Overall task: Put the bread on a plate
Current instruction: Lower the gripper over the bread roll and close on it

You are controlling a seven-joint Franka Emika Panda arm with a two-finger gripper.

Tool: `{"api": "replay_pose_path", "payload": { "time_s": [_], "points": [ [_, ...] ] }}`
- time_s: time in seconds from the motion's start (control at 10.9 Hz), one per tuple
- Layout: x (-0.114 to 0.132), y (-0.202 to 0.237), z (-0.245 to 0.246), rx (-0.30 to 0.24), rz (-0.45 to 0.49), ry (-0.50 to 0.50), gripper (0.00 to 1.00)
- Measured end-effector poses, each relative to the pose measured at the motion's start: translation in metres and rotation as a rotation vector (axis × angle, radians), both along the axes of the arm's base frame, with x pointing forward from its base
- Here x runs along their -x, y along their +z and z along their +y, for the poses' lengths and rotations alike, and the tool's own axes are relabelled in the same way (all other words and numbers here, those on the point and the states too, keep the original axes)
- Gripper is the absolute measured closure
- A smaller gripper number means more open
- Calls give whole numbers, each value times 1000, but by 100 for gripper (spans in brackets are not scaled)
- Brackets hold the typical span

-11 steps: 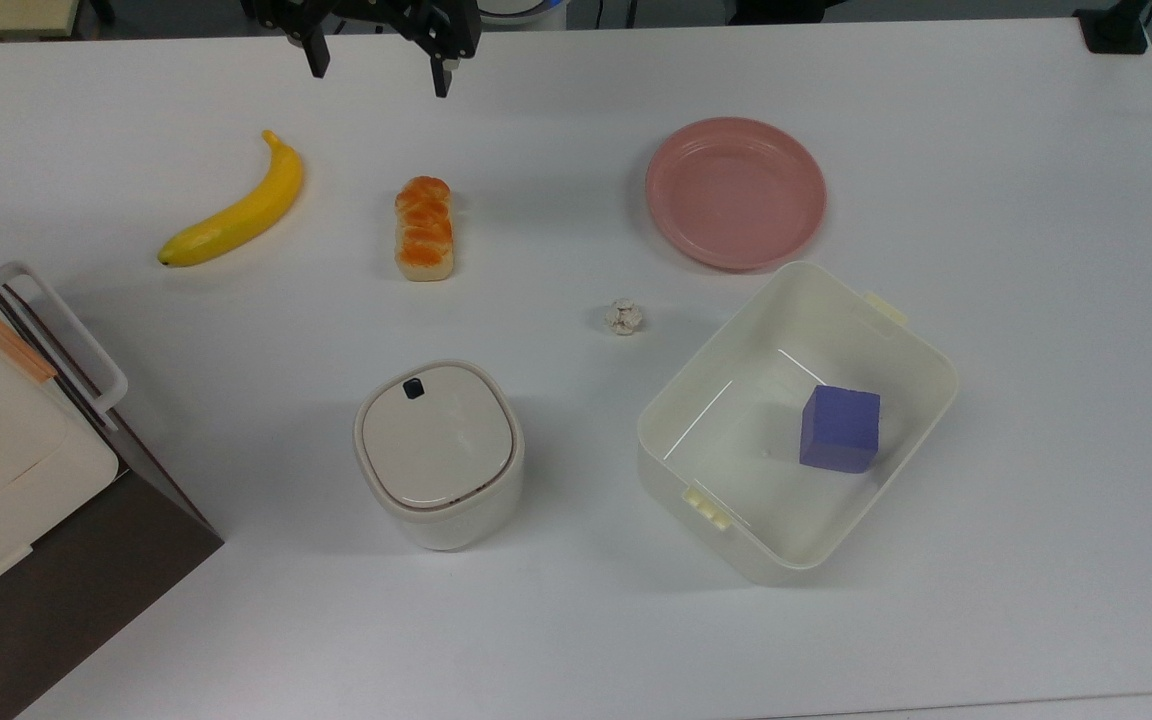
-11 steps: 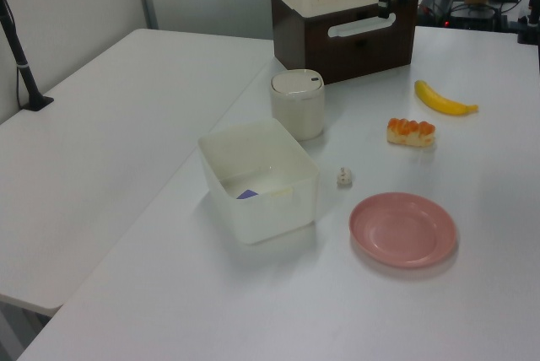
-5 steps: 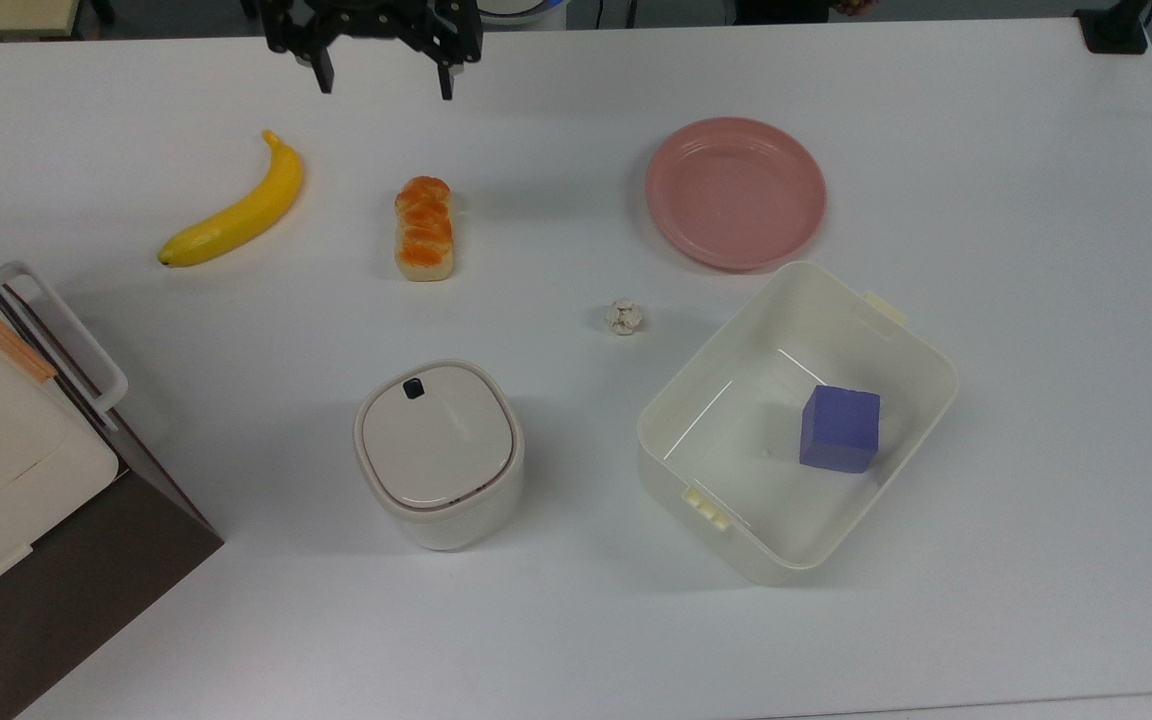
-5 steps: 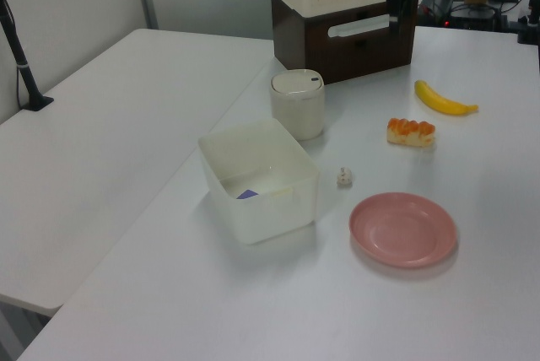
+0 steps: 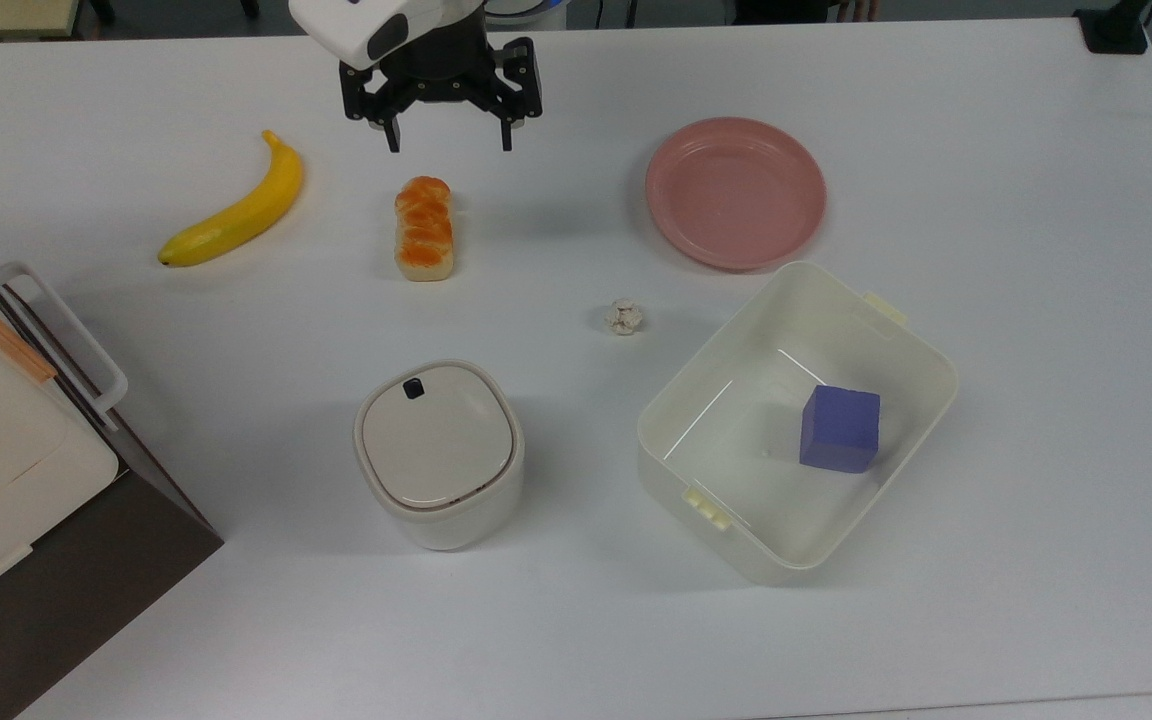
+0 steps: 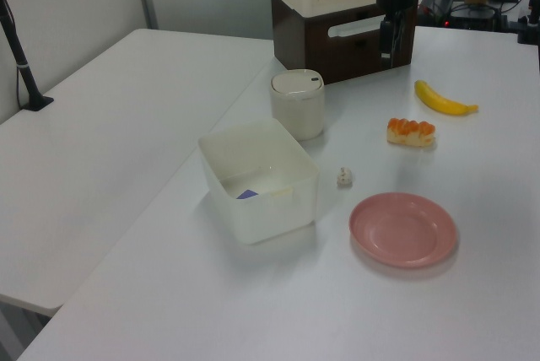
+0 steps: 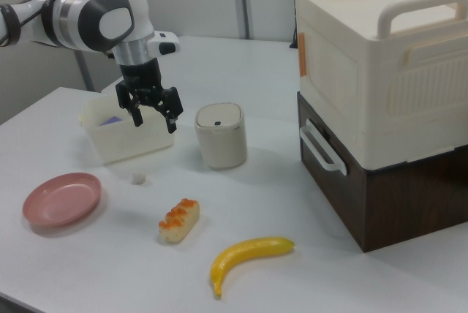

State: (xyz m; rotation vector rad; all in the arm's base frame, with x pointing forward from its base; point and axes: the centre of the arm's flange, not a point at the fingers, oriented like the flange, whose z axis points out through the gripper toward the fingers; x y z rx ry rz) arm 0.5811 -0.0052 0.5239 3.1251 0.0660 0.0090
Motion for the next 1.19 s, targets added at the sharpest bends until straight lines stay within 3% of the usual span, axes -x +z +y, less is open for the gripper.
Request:
{"api": "replay_pose_path", "payload": {
  "time_s": [0.27, 0.46, 0.64, 1.19],
  "points": [
    [1, -4, 0, 7, 9, 3, 0],
    [0, -40, 7, 96, 78, 49, 0],
    [-4, -89, 21, 151, 164, 89, 0],
    [-18, -147, 10, 202, 207, 90, 0]
  ]
}}
